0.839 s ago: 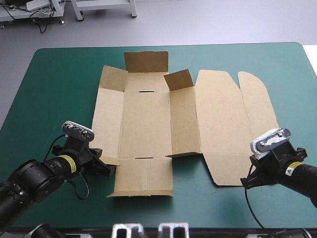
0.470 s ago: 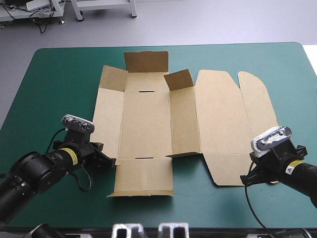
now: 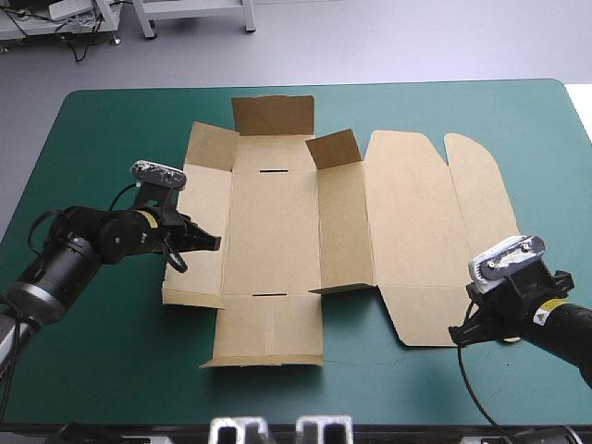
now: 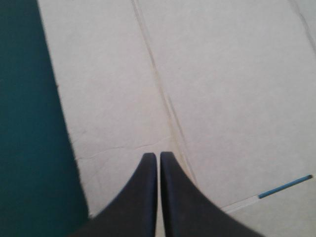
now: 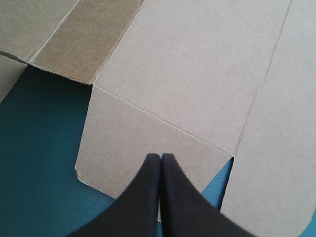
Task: Fold the box
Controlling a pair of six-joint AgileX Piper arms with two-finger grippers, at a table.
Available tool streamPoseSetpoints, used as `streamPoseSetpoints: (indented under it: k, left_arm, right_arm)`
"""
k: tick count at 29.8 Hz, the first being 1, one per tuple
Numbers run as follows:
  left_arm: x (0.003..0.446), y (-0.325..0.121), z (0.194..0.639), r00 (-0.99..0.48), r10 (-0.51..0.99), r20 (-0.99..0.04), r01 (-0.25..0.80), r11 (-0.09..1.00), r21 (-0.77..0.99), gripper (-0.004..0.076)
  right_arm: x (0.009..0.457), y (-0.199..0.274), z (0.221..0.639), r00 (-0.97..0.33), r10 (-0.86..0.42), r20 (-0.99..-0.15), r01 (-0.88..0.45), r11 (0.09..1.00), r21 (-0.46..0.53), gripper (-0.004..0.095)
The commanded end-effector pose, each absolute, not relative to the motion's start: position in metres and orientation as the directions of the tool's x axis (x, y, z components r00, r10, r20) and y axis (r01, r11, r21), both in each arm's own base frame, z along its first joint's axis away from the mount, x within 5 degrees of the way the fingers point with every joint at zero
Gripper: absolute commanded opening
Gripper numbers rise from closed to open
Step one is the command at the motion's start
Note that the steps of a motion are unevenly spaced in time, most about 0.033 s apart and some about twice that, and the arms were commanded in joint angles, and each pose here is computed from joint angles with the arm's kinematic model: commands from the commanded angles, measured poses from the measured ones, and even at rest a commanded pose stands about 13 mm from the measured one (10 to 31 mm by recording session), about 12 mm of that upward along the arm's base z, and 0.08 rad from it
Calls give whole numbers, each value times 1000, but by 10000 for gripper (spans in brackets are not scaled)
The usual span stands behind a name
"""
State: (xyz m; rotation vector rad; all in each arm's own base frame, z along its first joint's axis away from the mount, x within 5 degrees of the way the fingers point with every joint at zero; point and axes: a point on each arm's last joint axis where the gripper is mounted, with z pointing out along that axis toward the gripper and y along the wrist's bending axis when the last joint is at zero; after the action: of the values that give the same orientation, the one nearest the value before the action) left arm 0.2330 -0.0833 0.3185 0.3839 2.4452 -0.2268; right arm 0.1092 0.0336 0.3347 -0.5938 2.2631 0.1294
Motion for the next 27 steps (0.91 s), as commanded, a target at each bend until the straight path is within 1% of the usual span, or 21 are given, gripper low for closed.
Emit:
streamPoseSetpoints:
  k: [1,3,6,9,11,14,16,18,21,24,25,27]
  left_arm:
    - [239,-74,344,-659,175,-731,419,893,-165,13]
    - [239,-60,343,-689,150,-709,415,884,-216,13]
    - [236,-32,337,-755,127,-643,373,890,-262,13]
    - [232,-1,334,-794,80,-602,299,914,-274,13]
    - [229,22,334,-808,14,-590,219,935,-278,14]
    - [225,44,330,-831,-47,-555,144,944,-296,14]
    - [224,54,323,-860,-78,-503,109,937,-333,15]
    - [227,59,316,-878,-91,-469,102,923,-370,34]
    - [239,60,306,-884,-104,-456,118,894,-432,119]
    - [252,61,292,-894,-108,-434,143,851,-505,260]
    - [257,60,287,-900,-106,-423,155,828,-539,330]
    - [263,60,277,-913,-101,-395,170,786,-594,420]
  right_arm:
    - [112,35,345,-540,-354,-764,-444,891,-99,-20]
    - [112,35,345,-540,-354,-764,-444,891,-99,-20]
    - [112,35,345,-540,-354,-764,-444,891,-99,-20]
    - [112,35,346,-539,-354,-765,-443,891,-100,-20]
    - [112,35,346,-539,-354,-765,-443,891,-100,-20]
    - [112,35,346,-539,-354,-765,-443,891,-100,-20]
    - [112,35,346,-539,-354,-765,-443,891,-100,-20]
    - [112,35,346,-539,-354,-765,-443,891,-100,-20]
    - [112,35,346,-539,-353,-765,-443,891,-99,-20]
    - [111,35,345,-541,-352,-764,-445,891,-95,-20]
    - [111,35,345,-541,-352,-764,-445,891,-95,-20]
    - [111,35,345,-541,-352,-764,-445,891,-95,-20]
